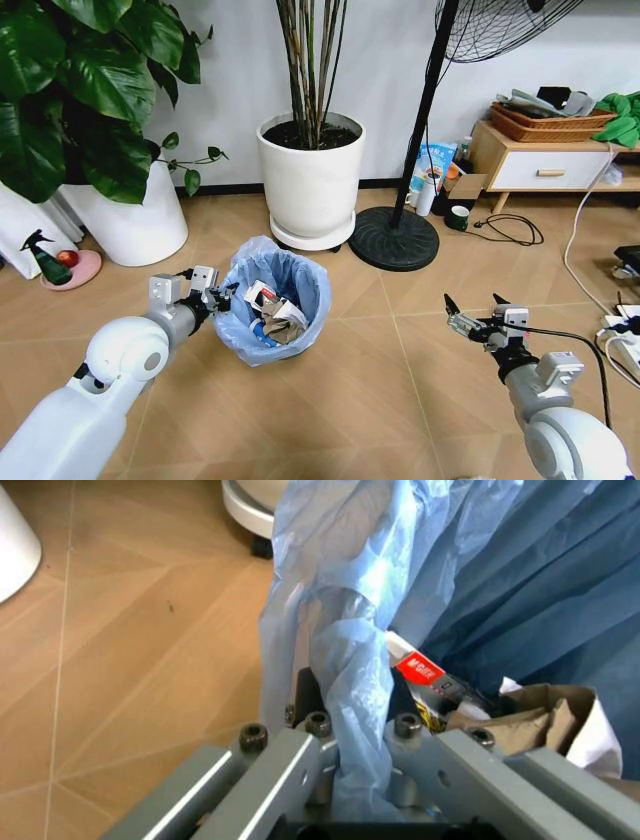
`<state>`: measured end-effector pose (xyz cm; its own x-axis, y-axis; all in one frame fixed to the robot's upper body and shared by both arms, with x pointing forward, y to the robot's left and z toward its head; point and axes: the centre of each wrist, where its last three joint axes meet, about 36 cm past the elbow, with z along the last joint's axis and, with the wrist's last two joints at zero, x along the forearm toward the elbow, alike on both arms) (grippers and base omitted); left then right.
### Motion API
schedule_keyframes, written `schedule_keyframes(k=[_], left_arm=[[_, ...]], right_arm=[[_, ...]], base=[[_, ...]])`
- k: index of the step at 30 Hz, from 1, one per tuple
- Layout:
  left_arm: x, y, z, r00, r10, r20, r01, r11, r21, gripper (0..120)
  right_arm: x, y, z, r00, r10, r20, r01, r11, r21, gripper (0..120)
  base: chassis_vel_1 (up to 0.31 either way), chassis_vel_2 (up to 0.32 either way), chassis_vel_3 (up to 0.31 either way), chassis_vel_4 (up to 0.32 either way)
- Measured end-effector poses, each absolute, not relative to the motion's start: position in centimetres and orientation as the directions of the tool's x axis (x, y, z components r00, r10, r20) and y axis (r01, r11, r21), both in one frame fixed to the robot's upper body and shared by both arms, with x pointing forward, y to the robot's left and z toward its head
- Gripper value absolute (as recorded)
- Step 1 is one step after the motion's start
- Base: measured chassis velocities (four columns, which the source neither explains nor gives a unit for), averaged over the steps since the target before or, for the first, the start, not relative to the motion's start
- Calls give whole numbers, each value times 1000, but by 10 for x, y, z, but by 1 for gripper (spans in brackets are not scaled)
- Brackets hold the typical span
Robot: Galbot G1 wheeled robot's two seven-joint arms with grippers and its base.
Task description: Pick up the trash bin and place the garbage on the floor into it.
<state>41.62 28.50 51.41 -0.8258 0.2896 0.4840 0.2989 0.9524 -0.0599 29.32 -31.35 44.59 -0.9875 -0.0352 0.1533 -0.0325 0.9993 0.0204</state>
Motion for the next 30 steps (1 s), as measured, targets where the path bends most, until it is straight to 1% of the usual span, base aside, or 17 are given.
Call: schedule_keyframes(k=[13,17,23,30], left_arm=[[415,284,515,-826,292,482,302,951,-57,0],[415,284,515,-826,293,481,304,951,-58,0],[414,283,515,-826,295,481,306,950,-59,0],[413,282,515,-825,298,481,308,949,-60,0]], right_arm=[[295,-309,442,-987,-42,158,-37,999,33,100],[296,-309,442,-986,-44,161,-39,999,34,100],[296,-309,440,-985,-46,166,-40,998,38,100],[296,-308,439,-985,-45,167,-38,998,43,100]], base=[[177,-183,-185,179],[107,-128,-68,142],[-91,-90,100,93],[-216,-163,201,151]])
